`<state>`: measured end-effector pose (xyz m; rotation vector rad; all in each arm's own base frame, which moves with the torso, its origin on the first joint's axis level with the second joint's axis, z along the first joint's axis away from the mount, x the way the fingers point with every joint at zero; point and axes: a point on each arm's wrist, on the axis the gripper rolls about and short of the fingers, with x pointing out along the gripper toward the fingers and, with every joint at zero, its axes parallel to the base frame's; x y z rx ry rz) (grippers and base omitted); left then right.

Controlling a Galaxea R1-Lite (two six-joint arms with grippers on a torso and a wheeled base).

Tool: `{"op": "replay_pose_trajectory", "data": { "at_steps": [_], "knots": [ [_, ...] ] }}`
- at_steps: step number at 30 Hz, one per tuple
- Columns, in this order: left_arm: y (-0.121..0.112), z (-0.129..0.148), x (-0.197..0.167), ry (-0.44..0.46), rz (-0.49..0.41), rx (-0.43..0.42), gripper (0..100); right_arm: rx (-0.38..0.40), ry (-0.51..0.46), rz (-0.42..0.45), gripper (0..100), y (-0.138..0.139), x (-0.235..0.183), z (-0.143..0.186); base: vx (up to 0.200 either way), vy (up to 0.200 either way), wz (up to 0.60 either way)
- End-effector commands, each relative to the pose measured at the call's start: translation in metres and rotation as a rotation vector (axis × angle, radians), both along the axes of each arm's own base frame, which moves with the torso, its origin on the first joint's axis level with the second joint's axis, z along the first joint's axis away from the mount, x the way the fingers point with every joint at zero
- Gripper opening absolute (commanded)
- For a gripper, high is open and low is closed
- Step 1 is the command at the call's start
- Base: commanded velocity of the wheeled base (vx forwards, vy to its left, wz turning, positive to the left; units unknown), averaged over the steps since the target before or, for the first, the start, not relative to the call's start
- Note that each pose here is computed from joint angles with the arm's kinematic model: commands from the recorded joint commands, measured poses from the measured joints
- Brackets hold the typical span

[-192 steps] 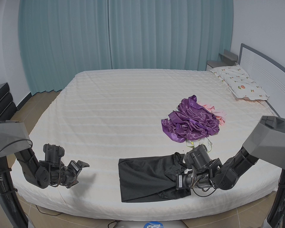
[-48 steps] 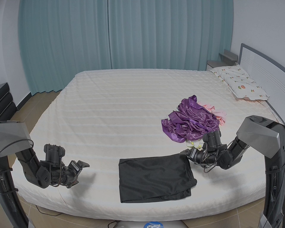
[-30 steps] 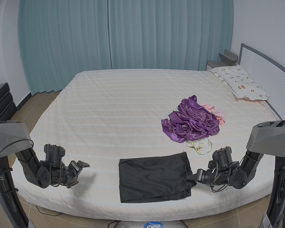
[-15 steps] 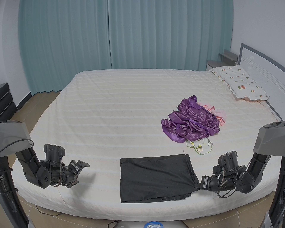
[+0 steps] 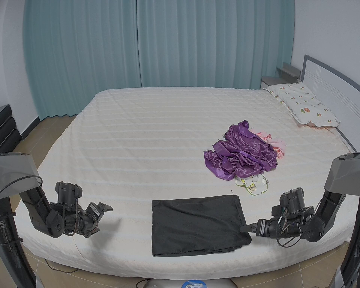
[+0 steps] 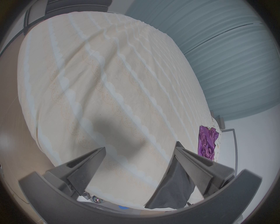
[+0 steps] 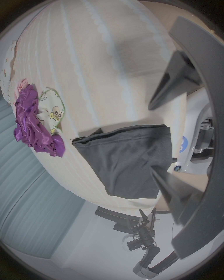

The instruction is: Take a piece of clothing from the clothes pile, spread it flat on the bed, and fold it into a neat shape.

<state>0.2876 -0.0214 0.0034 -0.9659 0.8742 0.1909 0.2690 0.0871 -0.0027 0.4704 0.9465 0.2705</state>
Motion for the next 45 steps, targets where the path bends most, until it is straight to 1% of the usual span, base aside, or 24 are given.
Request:
{"op": "replay_pose_trajectory", "data": {
  "at_steps": [1,2,3,5,8,16,17,20,23,24,25,26,27,31,35,45],
  "knots": [
    [0.000,0.000,0.000,-0.002,0.001,0.000,100,0.030,-0.083,-0.028,100,0.000,0.025,0.013,0.000,0.000,0.00],
    [0.000,0.000,0.000,0.000,0.001,0.000,100,0.034,-0.101,-0.027,100,0.006,0.040,0.009,0.000,0.000,0.00],
    [0.000,0.000,0.000,0.000,0.001,0.000,100,0.033,-0.103,-0.026,100,0.007,0.043,0.008,0.000,0.000,0.00],
    [0.000,0.000,0.000,0.000,0.001,0.000,100,-0.009,-0.114,-0.059,100,0.018,0.067,-0.009,0.000,0.000,0.00],
    [0.000,0.000,0.000,0.000,0.001,0.000,100,-0.031,-0.140,-0.086,100,0.025,0.089,-0.023,0.000,0.000,0.00],
    [0.000,0.000,0.000,-0.002,0.001,0.000,100,-0.034,-0.132,-0.078,100,0.038,0.120,-0.042,0.000,0.000,0.00],
    [0.000,0.000,0.000,-0.002,0.001,0.000,100,-0.034,-0.132,-0.078,0,0.038,0.120,-0.042,0.000,0.000,0.00],
    [0.000,0.000,0.000,0.000,0.001,0.000,100,-0.029,-0.138,-0.079,0,0.041,0.126,-0.047,0.000,0.000,0.00],
    [0.000,0.000,0.000,0.001,-0.001,0.001,100,0.016,-0.136,-0.119,0,0.040,0.128,-0.040,0.000,0.000,0.00],
    [0.000,0.000,0.000,0.001,-0.001,0.001,100,0.020,-0.136,-0.122,0,0.040,0.128,-0.039,0.000,0.000,0.00],
    [0.000,0.000,0.000,-0.001,0.001,0.003,100,0.054,-0.141,-0.158,0,0.038,0.129,-0.034,0.000,0.000,0.00],
    [0.000,0.000,0.000,-0.001,-0.001,0.001,100,0.066,-0.145,-0.168,0,0.037,0.130,-0.032,0.000,0.000,0.00],
    [0.000,0.000,0.000,-0.001,-0.001,0.001,100,0.095,-0.152,-0.193,0,0.035,0.131,-0.028,0.000,0.000,0.00],
    [0.000,0.000,0.000,-0.001,0.000,0.003,100,0.128,-0.168,-0.223,0,0.030,0.133,-0.027,0.000,0.000,0.00],
    [0.000,-0.001,0.000,0.001,0.000,0.003,100,0.145,-0.158,-0.247,0,0.027,0.133,-0.028,0.000,0.000,0.00],
    [-0.001,-0.001,0.000,0.002,-0.002,0.003,100,0.144,-0.144,-0.254,0,0.026,0.131,-0.031,0.000,0.000,0.00]
  ]
}}
